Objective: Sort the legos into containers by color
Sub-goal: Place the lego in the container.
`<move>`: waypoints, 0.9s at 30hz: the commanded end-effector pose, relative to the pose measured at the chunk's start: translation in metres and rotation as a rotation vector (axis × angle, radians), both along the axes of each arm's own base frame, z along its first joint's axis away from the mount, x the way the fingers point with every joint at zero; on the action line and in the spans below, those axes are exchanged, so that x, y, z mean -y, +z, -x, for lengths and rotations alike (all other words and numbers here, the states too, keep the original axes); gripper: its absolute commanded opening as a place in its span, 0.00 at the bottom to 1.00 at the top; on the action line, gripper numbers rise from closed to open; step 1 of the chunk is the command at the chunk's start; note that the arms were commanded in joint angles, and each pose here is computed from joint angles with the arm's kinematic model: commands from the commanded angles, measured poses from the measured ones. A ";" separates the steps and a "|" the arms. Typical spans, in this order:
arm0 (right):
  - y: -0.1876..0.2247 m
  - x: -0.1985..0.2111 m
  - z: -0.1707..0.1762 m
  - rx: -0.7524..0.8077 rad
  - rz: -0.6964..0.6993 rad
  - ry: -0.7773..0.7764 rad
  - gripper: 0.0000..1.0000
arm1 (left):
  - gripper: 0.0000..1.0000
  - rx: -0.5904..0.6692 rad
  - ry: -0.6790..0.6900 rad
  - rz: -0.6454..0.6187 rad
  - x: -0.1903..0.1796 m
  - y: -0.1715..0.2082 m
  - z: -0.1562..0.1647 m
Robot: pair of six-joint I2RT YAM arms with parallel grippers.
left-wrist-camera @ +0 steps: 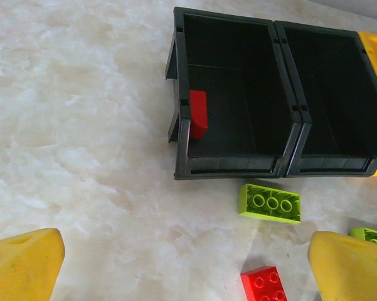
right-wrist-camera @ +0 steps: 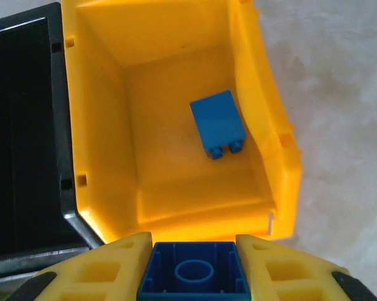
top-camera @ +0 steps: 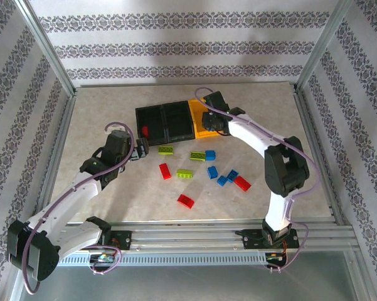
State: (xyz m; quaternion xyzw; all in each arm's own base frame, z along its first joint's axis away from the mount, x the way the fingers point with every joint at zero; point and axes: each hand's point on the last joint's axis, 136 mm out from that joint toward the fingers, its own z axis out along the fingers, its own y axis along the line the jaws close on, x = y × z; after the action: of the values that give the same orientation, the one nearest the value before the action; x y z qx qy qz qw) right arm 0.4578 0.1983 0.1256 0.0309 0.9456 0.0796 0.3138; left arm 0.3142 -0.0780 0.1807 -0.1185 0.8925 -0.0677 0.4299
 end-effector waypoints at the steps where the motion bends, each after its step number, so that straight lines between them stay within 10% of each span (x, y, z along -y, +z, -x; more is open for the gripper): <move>1: -0.002 -0.002 -0.018 0.025 0.041 0.015 0.30 | 1.00 0.020 0.011 0.018 -0.004 0.004 0.001; 27: -0.039 -0.010 -0.043 -0.023 0.046 0.028 0.50 | 1.00 -0.007 0.005 0.007 -0.007 0.000 0.008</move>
State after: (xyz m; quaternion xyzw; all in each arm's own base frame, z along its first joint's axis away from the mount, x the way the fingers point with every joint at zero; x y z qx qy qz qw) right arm 0.4935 0.2078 0.0750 0.0083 0.9551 0.0548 0.2912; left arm 0.3122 -0.0771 0.1863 -0.1198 0.8885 -0.0743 0.4367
